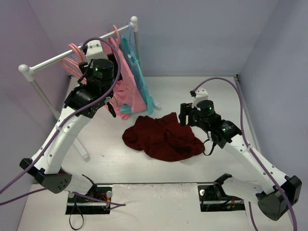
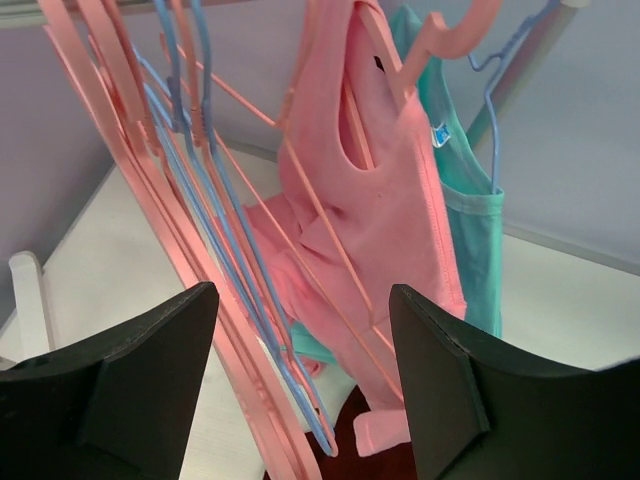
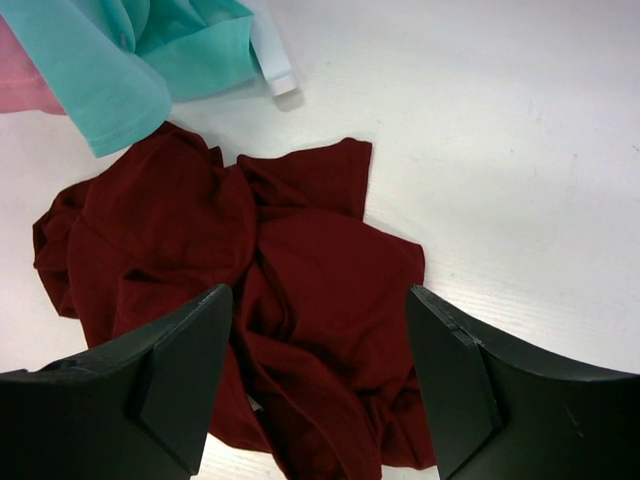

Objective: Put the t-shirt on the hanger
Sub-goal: Pick up the hanger from the clothesline.

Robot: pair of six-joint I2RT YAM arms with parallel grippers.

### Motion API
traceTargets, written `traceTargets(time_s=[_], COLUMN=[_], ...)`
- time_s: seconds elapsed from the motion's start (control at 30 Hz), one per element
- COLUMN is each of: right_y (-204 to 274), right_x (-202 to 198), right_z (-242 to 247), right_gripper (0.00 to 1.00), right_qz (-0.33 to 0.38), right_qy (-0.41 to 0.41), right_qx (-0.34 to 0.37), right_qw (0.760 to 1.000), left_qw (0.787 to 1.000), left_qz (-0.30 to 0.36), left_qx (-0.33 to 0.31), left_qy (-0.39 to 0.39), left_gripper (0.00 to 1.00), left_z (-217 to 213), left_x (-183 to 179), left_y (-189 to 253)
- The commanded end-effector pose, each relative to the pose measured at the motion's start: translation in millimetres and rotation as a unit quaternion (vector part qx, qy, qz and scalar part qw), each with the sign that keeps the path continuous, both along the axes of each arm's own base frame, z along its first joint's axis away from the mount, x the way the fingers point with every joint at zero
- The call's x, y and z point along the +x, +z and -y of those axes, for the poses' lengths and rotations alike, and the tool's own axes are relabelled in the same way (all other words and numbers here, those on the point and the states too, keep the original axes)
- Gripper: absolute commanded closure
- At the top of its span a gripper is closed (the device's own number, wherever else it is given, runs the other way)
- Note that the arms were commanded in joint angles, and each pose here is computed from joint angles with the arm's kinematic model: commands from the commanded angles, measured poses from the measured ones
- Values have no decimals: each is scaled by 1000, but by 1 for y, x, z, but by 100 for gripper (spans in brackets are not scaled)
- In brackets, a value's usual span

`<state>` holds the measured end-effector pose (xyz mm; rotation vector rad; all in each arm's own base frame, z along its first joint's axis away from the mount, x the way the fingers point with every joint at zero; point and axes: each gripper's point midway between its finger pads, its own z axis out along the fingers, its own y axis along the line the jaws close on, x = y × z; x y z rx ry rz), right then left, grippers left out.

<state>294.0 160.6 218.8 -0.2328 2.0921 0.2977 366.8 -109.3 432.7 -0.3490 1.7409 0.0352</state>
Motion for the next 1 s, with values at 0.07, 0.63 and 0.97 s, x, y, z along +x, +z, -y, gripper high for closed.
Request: traceTargets(time_s=[0.07, 0.63, 0.97], right_y=[10, -1, -6], right_x=[1, -8, -11], right_z=[-8, -9, -8], right_gripper=[33, 30, 29], right_qz=[22, 14, 11], right_qy=[20, 40, 45], right_qx=[12, 9, 6], right_qw=[999, 999, 999], left_qw=[999, 996, 994], left_qz=[25, -17, -40], left_qx=[-29, -63, -78], left_qy=[33, 68, 61], left_gripper=[40, 46, 46], left_z=[-28, -65, -62], left_x=[-6, -9, 1], left_y=[11, -25, -43])
